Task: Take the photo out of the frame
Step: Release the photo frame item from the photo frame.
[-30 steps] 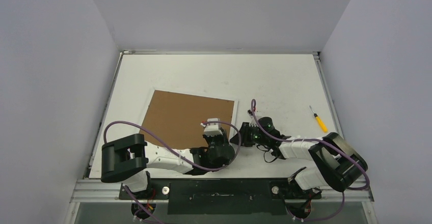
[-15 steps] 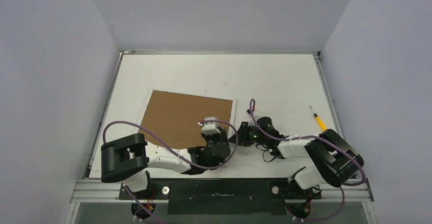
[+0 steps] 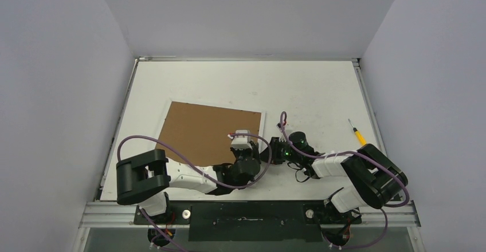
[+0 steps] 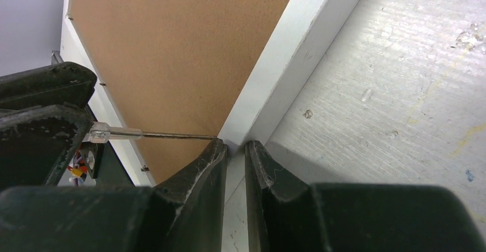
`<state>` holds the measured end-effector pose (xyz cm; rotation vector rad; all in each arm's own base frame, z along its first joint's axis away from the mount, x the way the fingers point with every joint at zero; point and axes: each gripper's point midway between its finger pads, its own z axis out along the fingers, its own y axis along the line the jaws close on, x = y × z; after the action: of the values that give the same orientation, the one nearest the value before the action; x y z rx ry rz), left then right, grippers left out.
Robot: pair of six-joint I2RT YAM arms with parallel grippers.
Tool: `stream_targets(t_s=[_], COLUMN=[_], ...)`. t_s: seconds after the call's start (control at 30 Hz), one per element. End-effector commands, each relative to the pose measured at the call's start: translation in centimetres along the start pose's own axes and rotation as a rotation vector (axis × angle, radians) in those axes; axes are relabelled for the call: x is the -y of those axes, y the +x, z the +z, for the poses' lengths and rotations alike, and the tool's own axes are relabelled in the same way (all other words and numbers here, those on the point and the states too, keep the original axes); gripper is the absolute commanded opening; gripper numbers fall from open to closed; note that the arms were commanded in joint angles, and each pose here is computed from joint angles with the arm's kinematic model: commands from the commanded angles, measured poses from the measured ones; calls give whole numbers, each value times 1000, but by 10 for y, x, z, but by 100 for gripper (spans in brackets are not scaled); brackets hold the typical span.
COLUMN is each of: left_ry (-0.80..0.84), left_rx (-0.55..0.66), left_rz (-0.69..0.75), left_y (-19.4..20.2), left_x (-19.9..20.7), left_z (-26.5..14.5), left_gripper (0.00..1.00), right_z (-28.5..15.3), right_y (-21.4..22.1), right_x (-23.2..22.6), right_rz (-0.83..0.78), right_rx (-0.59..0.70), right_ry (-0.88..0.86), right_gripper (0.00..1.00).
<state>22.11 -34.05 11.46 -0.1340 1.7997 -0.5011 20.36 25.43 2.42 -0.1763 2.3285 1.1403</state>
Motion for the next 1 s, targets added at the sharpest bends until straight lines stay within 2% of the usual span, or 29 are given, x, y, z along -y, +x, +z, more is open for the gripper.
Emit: stream_targets(t_s=[0.0, 0.27, 0.4, 0.6, 0.83, 0.97], left_ry=[373, 322, 267, 214, 242, 166], left_rx=[-222, -197, -193, -163, -127, -74], left_rz=[-256, -251, -283, -420, -589, -600], left_y=[21, 20, 9, -31, -51, -57], left_x=[108, 105, 84, 39, -13, -41], left_z=[-37, -37, -27, -16, 5, 19], left_gripper=[0, 0, 0, 0, 0, 0], right_z=[10, 12, 6, -13, -29, -25], right_y=[16, 12, 1, -36, -82, -102], right_x=[15, 18, 13, 7, -4, -3], right_rz=[-51, -56, -63, -98, -89, -77], right_rx=[-41, -35, -4, 80, 173, 198], right_ry=[66, 88, 95, 139, 100, 104], right_gripper=[5, 5, 7, 24, 40, 43])
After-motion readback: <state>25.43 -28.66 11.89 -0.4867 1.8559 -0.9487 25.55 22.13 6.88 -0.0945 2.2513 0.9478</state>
